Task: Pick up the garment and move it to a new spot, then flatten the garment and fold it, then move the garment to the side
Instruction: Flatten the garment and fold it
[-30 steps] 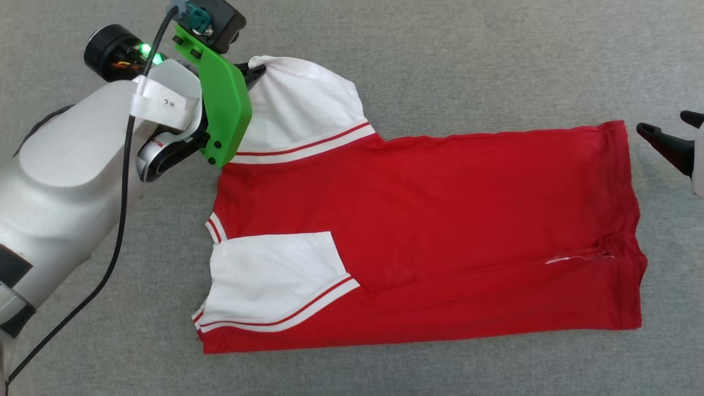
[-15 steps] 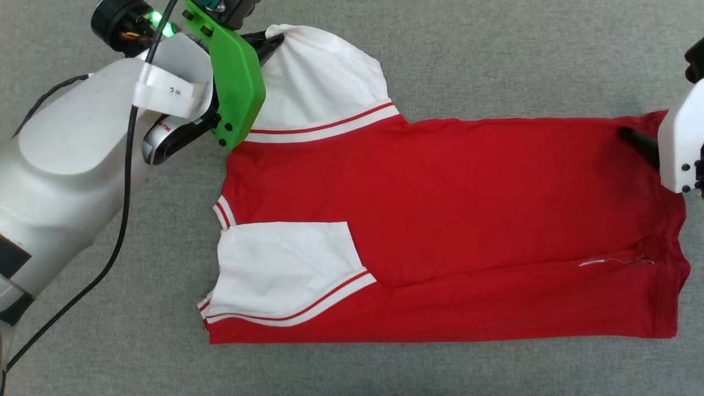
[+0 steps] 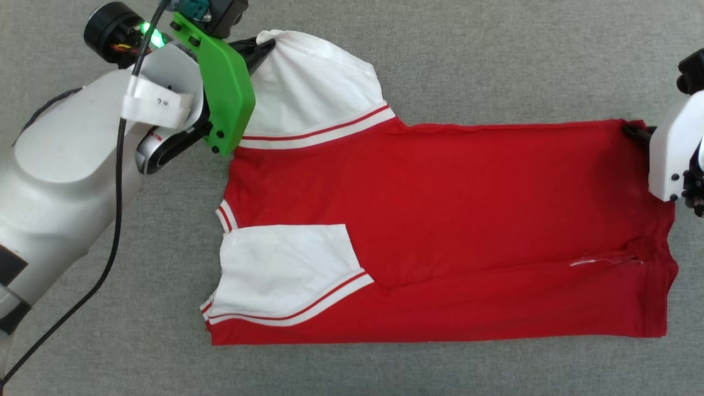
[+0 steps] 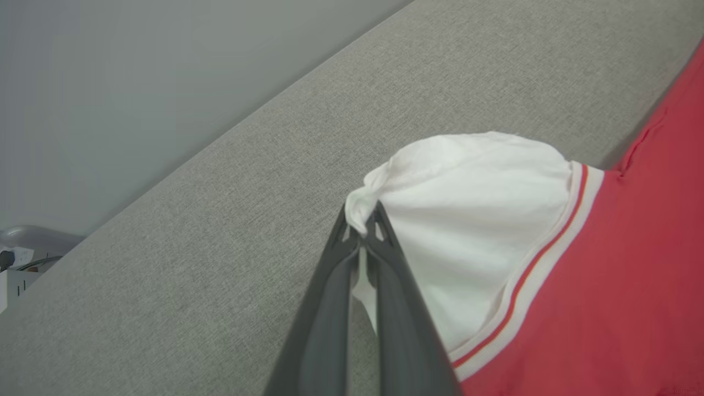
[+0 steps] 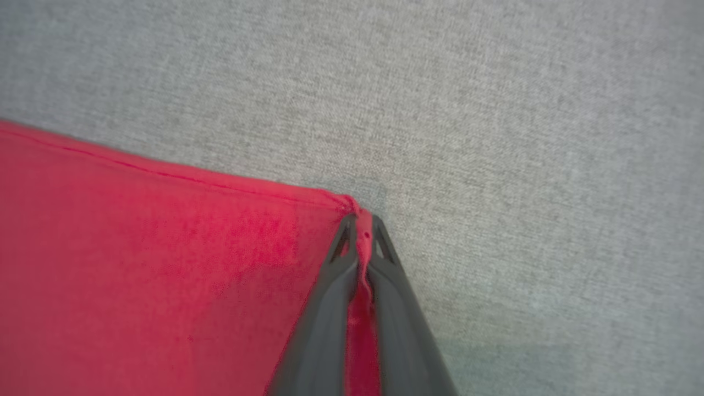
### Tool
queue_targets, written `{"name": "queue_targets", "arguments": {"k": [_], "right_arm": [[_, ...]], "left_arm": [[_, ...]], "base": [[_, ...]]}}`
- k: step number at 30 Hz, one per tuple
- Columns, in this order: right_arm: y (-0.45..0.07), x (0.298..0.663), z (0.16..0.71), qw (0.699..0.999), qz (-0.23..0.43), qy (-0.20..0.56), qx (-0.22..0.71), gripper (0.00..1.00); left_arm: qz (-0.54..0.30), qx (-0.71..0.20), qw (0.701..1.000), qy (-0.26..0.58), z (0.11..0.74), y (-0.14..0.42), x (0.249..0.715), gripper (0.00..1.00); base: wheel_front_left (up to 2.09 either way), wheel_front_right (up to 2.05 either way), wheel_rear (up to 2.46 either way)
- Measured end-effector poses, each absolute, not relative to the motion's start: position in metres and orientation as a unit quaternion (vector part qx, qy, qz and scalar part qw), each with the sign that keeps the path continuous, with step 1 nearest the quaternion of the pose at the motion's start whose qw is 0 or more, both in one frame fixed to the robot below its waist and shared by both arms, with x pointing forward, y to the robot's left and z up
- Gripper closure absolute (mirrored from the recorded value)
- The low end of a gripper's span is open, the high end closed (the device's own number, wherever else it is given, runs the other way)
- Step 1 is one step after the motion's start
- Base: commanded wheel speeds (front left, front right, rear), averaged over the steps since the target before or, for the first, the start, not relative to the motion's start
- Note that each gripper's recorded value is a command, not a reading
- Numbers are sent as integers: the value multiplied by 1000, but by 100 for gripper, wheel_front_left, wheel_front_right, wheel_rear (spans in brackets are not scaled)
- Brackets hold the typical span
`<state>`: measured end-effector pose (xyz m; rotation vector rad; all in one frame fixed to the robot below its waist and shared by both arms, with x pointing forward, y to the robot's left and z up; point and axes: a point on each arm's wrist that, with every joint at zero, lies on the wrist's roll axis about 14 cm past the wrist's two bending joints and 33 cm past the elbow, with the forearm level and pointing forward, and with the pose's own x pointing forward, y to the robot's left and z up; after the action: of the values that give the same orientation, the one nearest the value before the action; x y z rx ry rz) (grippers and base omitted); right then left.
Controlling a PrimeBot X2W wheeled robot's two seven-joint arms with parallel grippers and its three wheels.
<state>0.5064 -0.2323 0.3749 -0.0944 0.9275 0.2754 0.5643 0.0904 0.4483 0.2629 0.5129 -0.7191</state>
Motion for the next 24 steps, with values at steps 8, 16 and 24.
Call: {"name": "queue_targets", "arguments": {"k": [8,16,24], "right_arm": [[-228,503,420,925,142,352,-30,100],[-223,475,443,938,154,309,-23,100],[-225,435,443,941,153,302,5,100]], "left_arm": [[-337,126,907,221,473,96,544,100],[-333,119,913,205,490,101,505,100],[-315,88,919,219,484,112,450,100]], "base": [[0,0,0],[0,0,0],[0,0,0]]}}
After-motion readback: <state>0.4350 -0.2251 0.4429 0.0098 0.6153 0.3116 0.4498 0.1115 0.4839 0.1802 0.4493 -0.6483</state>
